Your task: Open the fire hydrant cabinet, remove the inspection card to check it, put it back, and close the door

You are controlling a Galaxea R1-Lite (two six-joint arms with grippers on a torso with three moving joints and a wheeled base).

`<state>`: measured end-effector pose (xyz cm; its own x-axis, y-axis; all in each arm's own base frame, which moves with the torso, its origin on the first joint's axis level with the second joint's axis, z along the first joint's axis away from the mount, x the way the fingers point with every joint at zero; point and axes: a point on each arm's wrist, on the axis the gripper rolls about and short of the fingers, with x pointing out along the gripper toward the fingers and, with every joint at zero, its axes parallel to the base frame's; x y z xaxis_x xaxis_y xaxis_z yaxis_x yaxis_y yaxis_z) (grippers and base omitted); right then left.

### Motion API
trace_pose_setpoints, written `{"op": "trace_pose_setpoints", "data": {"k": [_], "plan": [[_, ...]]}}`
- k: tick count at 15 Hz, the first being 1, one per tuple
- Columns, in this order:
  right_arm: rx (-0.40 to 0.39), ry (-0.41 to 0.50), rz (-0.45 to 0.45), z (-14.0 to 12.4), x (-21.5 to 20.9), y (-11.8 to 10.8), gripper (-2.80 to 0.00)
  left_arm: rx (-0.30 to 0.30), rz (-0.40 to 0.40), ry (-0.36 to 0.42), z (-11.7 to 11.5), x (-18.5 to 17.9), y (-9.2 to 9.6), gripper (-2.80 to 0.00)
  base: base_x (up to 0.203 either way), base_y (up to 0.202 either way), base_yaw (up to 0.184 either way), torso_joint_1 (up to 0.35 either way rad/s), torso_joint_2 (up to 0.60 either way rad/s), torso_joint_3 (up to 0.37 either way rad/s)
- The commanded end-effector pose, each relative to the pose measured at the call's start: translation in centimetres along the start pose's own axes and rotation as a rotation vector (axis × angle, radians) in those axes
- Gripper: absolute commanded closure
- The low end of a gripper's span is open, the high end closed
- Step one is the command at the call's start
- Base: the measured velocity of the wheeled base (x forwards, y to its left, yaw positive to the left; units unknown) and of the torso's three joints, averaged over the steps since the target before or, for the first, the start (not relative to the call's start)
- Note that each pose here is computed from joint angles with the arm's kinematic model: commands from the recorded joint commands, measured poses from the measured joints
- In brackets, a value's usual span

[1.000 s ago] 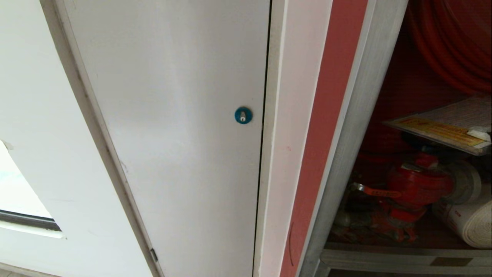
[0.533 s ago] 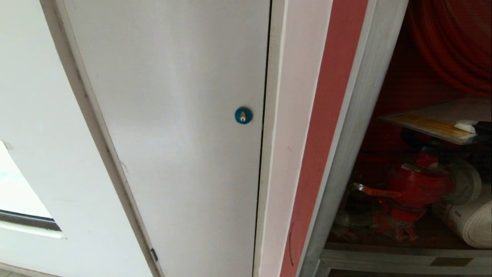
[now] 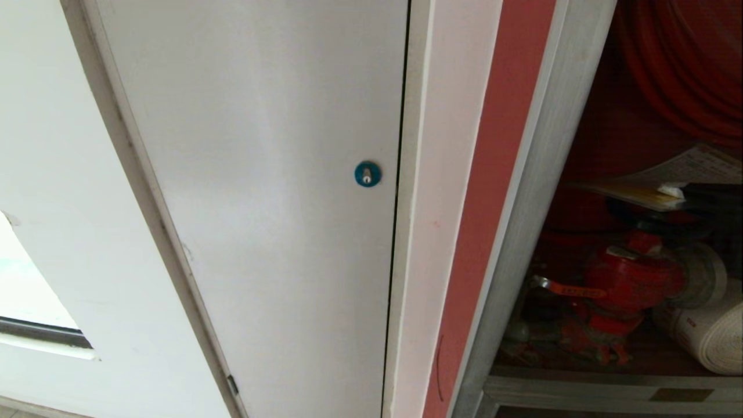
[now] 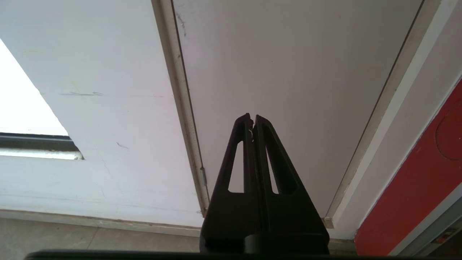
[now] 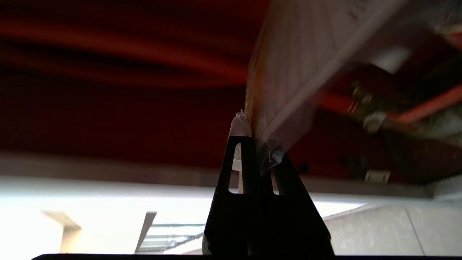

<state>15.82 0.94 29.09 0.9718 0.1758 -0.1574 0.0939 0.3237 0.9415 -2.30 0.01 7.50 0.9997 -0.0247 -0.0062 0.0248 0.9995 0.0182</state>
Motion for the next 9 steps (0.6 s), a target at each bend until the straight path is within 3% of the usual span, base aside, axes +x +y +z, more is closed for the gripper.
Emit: {"op": "trace_pose_setpoints", "data": {"k": [1, 9], "plan": [[0.011, 0.009, -0.035, 0.0, 1.2, -0.4, 0.00, 0.000, 0.000, 0.001, 0.0, 0.0, 0.0, 0.00, 0.000, 0.000, 0.000, 0.000, 0.00, 0.000], [0.026, 0.041, -0.063, -0.1, 3.0, -1.0, 0.00, 0.000, 0.000, 0.001, 0.0, 0.0, 0.0, 0.00, 0.000, 0.000, 0.000, 0.000, 0.00, 0.000]]}}
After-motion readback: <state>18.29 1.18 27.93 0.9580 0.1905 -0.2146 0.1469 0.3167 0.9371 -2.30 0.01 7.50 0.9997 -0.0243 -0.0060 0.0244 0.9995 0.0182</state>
